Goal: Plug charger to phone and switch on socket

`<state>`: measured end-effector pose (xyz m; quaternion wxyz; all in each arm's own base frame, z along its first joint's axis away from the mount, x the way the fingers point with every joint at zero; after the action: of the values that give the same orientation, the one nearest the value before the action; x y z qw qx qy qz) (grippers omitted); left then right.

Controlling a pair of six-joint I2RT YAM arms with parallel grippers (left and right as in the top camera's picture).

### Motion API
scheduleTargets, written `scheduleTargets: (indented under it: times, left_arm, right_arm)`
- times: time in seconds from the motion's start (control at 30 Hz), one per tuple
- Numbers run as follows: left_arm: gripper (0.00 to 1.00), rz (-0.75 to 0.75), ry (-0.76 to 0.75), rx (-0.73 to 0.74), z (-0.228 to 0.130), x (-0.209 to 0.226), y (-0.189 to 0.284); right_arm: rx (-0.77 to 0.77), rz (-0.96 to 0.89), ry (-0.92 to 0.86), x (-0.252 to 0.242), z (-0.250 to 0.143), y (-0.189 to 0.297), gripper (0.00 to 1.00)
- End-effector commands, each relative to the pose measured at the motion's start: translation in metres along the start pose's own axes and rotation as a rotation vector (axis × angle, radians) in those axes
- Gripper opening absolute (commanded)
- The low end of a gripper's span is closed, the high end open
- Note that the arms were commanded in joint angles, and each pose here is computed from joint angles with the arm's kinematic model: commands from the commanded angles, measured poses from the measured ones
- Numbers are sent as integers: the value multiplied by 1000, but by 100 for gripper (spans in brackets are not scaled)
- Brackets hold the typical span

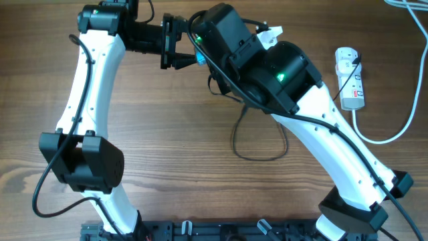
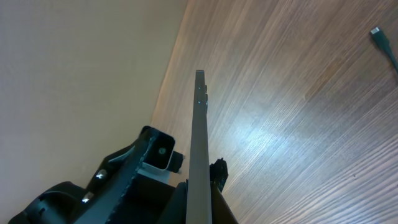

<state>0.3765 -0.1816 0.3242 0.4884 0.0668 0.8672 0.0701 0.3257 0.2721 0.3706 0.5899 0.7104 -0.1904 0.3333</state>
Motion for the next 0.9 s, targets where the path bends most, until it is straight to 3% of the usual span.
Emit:
scheduleTargets:
  times: [0.0,0.3,0.7,0.73,0.8,0.87]
  left_arm:
    - [48,-8,-26,2,-14,-10,2]
    - [26,-8,-25,2,-14,-10,2]
    - [8,-8,-26,2,-14,-10,2]
    - [8,-8,-26,2,-14,-10,2]
    - [4,-8,-26,2,-14,-10,2]
    - [4,-8,-26,2,-14,-10,2]
  right_arm:
    - [-53,64,-291,10,6,-1,4]
    - [-53,65,-292,10,6,-1,5]
    - [-34,51,-289,9,3,-2,10]
    - [-36,48,-288,8,3,-2,13]
    - [-42,41,-283,6,4,-2,36]
    - [-52,34,-279,4,6,-1,50]
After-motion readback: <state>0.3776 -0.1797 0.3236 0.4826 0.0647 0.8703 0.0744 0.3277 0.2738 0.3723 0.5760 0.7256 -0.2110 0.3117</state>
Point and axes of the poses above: each gripper's point midway between its finger pads, its own y axis back along the fingers, its own x axis along the line the jaws close on, z = x × y, the point moved 3 cm from there along y, back along the fingers, and after that the axes turned 14 degrees about -y, right-handed, at the moved point
